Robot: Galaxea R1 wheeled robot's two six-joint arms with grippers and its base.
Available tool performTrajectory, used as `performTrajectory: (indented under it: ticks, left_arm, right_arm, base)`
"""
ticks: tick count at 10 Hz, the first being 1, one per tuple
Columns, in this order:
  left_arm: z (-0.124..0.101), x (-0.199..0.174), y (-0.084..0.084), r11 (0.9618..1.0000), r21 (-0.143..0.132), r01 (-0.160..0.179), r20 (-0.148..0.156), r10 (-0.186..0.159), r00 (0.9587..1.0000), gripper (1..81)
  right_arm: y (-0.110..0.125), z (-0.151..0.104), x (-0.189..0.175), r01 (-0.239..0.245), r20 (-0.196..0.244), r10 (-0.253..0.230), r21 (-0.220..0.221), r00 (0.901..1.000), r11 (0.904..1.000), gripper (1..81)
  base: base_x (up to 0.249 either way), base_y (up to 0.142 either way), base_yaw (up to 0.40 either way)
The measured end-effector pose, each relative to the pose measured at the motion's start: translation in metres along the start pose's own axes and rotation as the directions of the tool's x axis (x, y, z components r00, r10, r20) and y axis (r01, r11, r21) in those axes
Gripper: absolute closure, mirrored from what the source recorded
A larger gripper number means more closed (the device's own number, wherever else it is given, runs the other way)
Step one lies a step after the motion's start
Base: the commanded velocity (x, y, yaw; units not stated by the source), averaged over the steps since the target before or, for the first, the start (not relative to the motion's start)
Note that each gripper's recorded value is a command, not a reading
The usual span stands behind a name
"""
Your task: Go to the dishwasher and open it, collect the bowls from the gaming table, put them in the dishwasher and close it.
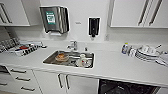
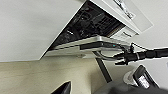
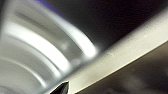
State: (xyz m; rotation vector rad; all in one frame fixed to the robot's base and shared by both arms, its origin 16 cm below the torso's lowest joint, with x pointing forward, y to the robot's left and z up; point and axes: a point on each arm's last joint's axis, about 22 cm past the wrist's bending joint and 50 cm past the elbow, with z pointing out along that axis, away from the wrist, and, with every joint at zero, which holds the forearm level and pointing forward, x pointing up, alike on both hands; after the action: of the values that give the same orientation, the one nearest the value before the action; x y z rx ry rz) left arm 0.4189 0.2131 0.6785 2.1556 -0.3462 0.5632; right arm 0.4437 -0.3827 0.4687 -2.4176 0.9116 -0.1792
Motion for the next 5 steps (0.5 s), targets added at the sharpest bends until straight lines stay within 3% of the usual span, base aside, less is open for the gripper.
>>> performTrajectory:
  ticks: [2,5]
  left_arm:
    - [0.004,-0.015,-0.001,0.9997,-0.004,0.024,0.021,-0.024,0.9995,1.0]
    - [0.011,-0.021,-0.002,0.9994,-0.008,0.034,0.026,-0.034,0.9991,1.0]
  right_arm:
    - [-0.004,0.006,-0.003,0.000,0.002,0.000,0.010,1.0000,1.0000,1.0]
    - [-0.008,0.015,-0.005,0.008,0.001,-0.008,0.017,1.0000,0.9998,1.0]
  base:
    - [-0.073,0.000,0.000]
    - [-0.073,0.000,0.000]
